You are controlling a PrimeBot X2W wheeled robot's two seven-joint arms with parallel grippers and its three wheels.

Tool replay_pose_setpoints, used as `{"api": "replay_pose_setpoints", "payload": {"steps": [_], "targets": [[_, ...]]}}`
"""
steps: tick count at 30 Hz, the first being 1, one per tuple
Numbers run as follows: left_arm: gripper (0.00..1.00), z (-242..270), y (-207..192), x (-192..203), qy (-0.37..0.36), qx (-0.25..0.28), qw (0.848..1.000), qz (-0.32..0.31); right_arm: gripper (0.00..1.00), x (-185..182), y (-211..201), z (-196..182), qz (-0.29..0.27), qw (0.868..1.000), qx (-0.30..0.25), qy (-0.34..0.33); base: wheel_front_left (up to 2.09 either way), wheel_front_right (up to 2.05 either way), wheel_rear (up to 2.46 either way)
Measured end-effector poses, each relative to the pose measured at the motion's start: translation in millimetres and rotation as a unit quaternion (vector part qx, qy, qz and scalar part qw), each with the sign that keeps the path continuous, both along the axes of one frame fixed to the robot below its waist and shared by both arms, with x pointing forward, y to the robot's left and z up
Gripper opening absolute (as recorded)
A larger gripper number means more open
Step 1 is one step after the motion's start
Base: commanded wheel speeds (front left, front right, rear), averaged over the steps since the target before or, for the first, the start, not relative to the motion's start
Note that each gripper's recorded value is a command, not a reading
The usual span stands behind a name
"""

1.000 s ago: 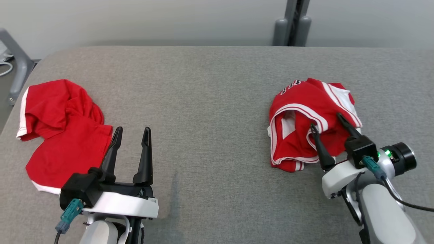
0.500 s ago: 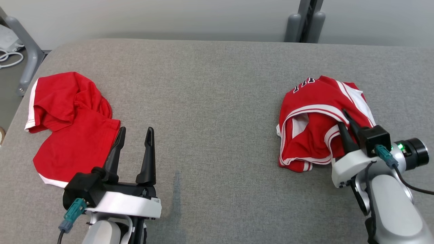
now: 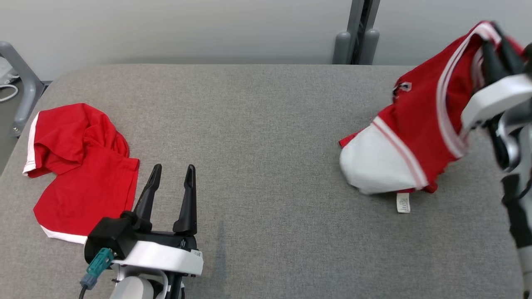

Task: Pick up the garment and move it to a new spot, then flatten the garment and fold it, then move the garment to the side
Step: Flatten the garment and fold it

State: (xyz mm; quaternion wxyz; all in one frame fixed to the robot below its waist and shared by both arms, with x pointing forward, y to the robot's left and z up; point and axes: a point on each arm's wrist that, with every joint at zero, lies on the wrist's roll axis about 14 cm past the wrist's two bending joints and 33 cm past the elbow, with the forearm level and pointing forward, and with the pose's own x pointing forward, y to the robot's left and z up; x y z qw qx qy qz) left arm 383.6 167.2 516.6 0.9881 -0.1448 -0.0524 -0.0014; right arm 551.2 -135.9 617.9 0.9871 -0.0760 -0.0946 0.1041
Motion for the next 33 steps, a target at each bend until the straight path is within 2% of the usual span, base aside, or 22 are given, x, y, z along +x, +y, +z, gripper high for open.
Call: {"api": "replay_pose_setpoints", "payload": {"steps": [4,7,13,16,19,21,24,27,30,33], "targets": [[1.0,2,-1,-2,-0.003,-0.003,1.0,0.0,0.0,11,-10,39,-0.008,1.0,0.013,-0.021,0.0,0.0,0.0],[1.0,2,0,-4,-0.002,-0.003,1.0,0.0,0.0,18,-37,78,-0.039,0.998,0.019,-0.056,0.0,0.0,0.0],[1.0,3,5,-8,-0.004,-0.003,1.0,0.009,0.0,17,-65,162,-0.079,0.983,0.045,-0.159,0.0,0.0,0.0],[1.0,4,7,-10,-0.004,-0.003,1.0,0.012,0.0,13,-69,186,-0.091,0.974,0.065,-0.196,0.0,0.0,0.0],[1.0,3,8,-12,-0.003,-0.003,1.0,0.013,0.0,13,-57,188,-0.085,0.975,0.063,-0.197,0.0,0.0,0.0],[1.0,3,7,-13,-0.003,-0.003,1.0,0.013,0.0,15,-33,182,-0.064,0.978,0.064,-0.189,0.0,0.0,0.0],[1.0,3,7,-14,-0.003,-0.004,1.0,0.013,0.0,16,-1,172,-0.03,0.98,0.101,-0.171,0.0,0.0,0.0],[1.0,3,6,-14,-0.003,-0.006,1.0,0.012,0.0,16,29,168,0.009,0.981,0.113,-0.16,0.0,0.0,0.0],[1.0,3,5,-14,-0.002,-0.006,1.0,0.012,0.0,11,51,186,0.048,0.972,0.149,-0.173,0.0,0.0,0.0],[1.0,3,5,-16,-0.002,-0.009,1.0,0.012,0.0,4,65,208,0.088,0.956,0.204,-0.191,0.0,0.0,0.0]]}}
